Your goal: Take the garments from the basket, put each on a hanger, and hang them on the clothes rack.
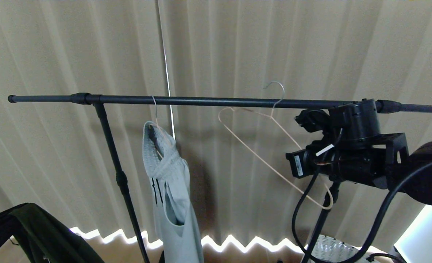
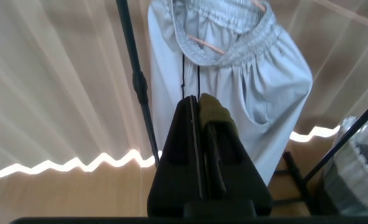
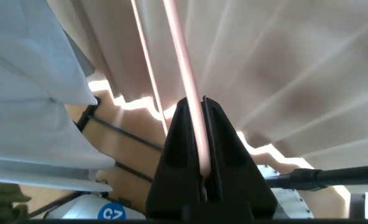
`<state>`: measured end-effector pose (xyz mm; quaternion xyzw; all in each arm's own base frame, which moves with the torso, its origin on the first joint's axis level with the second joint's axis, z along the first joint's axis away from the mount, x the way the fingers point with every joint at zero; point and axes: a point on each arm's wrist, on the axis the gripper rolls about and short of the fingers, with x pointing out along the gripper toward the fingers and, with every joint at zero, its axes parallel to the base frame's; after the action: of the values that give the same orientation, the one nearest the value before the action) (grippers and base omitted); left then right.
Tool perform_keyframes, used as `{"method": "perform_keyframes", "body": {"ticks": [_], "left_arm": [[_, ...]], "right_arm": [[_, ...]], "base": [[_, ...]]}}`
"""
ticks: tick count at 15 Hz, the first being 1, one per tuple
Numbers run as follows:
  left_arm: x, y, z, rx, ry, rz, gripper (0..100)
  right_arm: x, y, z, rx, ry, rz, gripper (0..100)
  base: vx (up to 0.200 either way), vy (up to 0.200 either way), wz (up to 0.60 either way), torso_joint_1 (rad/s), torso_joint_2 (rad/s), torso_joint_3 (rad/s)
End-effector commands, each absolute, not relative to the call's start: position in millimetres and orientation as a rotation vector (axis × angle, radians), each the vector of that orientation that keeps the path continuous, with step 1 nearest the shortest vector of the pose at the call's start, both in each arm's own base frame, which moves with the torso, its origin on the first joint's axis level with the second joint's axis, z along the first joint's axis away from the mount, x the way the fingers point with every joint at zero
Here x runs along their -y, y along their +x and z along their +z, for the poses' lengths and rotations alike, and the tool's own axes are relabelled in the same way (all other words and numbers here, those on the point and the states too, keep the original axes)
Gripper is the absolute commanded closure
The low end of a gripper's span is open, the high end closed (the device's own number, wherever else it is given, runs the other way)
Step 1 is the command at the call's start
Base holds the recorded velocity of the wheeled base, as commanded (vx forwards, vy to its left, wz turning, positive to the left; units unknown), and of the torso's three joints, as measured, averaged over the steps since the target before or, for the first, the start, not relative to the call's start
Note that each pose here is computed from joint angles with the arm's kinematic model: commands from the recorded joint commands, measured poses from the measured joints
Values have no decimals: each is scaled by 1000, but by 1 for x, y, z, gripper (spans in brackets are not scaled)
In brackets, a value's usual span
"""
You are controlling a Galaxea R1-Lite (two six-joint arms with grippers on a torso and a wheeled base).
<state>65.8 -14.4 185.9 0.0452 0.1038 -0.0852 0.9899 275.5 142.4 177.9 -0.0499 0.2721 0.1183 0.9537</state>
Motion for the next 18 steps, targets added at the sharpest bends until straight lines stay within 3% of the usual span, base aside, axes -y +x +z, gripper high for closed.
{"method": "perform_keyframes", "body": {"ticks": [1, 6, 10, 18], "left_arm": [[14, 65, 184, -212, 95, -170, 100], [14, 64, 187, -174, 86, -167, 100], [12, 56, 189, -133, 82, -160, 100], [12, 57, 183, -156, 108, -163, 100]], "right_arm": [[-127, 251, 186, -507, -79, 239, 100], [-96, 194, 176, -505, -86, 229, 100], [-77, 177, 160, -547, -89, 175, 100], [-71, 162, 129, -500, -74, 187, 100]], "base": [[0, 0, 0, 0, 0, 0], [0, 0, 0, 0, 0, 0], [0, 0, 0, 0, 0, 0], [-200, 0, 0, 2, 1, 5]]}}
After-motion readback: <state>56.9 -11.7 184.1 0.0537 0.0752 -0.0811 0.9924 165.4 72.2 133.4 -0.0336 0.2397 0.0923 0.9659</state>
